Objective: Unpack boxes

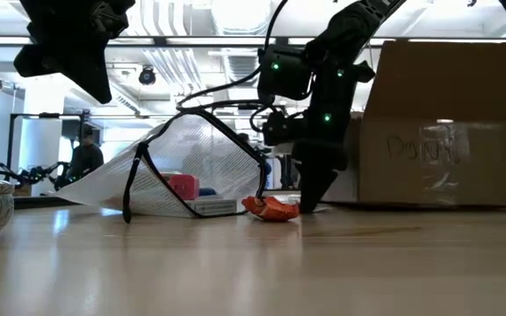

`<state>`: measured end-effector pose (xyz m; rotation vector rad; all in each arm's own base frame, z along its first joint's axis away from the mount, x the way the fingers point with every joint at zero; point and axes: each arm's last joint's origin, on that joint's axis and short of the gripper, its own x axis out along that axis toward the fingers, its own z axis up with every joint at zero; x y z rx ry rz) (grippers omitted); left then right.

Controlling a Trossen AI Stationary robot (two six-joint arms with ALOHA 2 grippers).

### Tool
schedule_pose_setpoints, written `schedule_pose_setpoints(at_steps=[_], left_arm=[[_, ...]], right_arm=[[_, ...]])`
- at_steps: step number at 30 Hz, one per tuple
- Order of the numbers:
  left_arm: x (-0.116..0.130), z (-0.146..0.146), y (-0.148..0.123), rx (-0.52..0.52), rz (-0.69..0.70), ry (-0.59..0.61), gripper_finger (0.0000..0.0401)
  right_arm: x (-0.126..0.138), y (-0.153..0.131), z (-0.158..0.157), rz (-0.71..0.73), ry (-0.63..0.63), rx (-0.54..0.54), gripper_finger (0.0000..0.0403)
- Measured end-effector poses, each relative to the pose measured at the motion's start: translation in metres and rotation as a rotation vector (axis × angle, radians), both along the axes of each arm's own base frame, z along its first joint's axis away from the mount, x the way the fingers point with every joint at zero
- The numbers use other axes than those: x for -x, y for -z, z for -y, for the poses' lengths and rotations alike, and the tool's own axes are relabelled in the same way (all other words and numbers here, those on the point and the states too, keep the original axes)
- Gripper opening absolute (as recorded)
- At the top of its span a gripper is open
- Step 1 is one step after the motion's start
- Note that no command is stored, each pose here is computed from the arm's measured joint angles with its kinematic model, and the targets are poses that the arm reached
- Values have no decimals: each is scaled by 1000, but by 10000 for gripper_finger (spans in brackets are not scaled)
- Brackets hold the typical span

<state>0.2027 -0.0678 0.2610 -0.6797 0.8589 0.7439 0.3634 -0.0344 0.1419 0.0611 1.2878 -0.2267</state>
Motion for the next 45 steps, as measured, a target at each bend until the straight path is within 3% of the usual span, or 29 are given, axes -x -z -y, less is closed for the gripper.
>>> schedule_pose_setpoints(at_steps=[7, 15, 21, 26, 29, 34, 40, 45], left_arm=[[0, 0, 0, 1, 1, 0, 0], [0, 0, 0, -4, -2, 7, 0], [0, 0, 0, -15, -6, 19, 0], [0, 0, 0, -19, -8, 23, 0], [0, 0, 0, -20, -7, 24, 0], [0, 0, 0, -20, -6, 23, 0], [0, 0, 0, -15, -5, 25, 0], [-1, 0, 0, -11, 0, 23, 0]], right_arm=[[18, -41, -7, 29, 48, -14, 1], [37, -104, -19, 248, 83, -65, 0], [33, -102, -17, 280, 142, -95, 0], [19, -76, -11, 227, 181, -100, 11], [14, -55, -2, 159, 213, -96, 47], [8, -29, 12, 90, 255, -93, 142], [5, -15, 24, 75, 297, -93, 245], [3, -3, 26, 39, 301, -94, 301]])
